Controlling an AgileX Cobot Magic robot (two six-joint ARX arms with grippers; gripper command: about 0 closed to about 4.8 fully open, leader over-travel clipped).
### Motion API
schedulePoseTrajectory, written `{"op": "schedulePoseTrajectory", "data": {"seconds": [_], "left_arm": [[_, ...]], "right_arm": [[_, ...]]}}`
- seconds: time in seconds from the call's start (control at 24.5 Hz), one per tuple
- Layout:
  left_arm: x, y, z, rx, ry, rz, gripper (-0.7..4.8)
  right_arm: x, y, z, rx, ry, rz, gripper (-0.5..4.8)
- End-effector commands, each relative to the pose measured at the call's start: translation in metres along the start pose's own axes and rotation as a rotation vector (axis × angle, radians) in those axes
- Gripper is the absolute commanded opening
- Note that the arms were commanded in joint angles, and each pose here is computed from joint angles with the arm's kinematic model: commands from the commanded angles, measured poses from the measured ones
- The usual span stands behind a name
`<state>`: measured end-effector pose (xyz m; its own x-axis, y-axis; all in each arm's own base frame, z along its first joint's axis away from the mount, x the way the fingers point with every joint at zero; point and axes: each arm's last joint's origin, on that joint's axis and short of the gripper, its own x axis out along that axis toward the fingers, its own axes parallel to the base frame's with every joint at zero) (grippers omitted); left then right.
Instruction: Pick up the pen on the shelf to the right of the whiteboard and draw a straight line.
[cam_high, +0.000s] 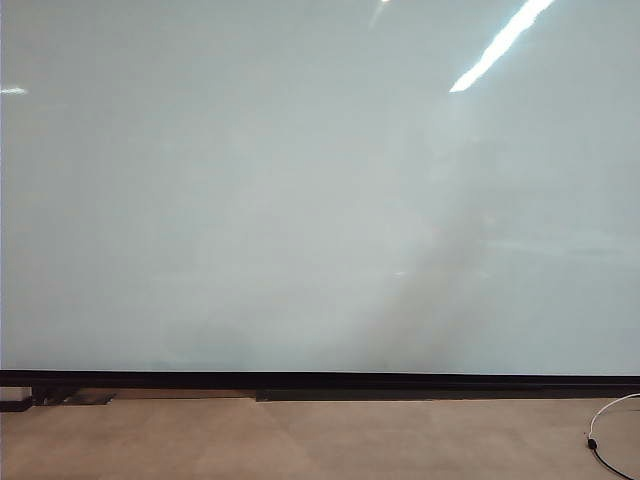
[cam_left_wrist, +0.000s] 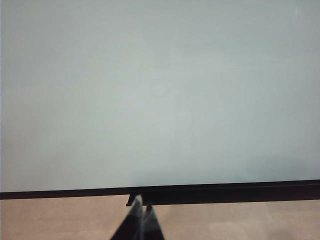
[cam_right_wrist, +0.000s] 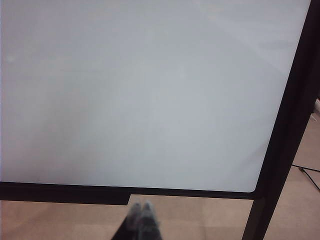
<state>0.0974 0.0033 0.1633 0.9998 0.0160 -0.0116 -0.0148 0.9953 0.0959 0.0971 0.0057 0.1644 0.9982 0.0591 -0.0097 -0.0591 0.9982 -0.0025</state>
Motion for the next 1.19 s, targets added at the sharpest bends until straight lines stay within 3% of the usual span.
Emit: {"op": "schedulePoseTrajectory", "data": {"seconds": [0.04, 0.7, 0.9, 1.02, 1.19], "left_arm": [[0.000, 0.000, 0.003, -0.002, -0.018, 0.004, -0.05], [0.000, 0.000, 0.003, -0.002, -0.018, 0.004, -0.05], [0.000, 0.000, 0.003, -0.002, -0.018, 0.004, -0.05], [0.000, 0.000, 0.003, -0.002, -0.018, 0.004, -0.05], [0.000, 0.000, 0.003, -0.002, -0.018, 0.004, -0.05]], "right_arm": [[0.000, 0.000, -0.001, 0.002, -0.006, 0.000, -0.01], [0.000, 0.000, 0.002, 0.003, -0.039, 0.002, 0.00], [-0.001, 0.000, 0.016, 0.035, -0.183, 0.000, 0.13], [-0.002, -0.004, 0.021, 0.035, -0.227, -0.091, 0.14], [-0.003, -0.011, 0.023, 0.019, -0.247, -0.128, 0.66]]}}
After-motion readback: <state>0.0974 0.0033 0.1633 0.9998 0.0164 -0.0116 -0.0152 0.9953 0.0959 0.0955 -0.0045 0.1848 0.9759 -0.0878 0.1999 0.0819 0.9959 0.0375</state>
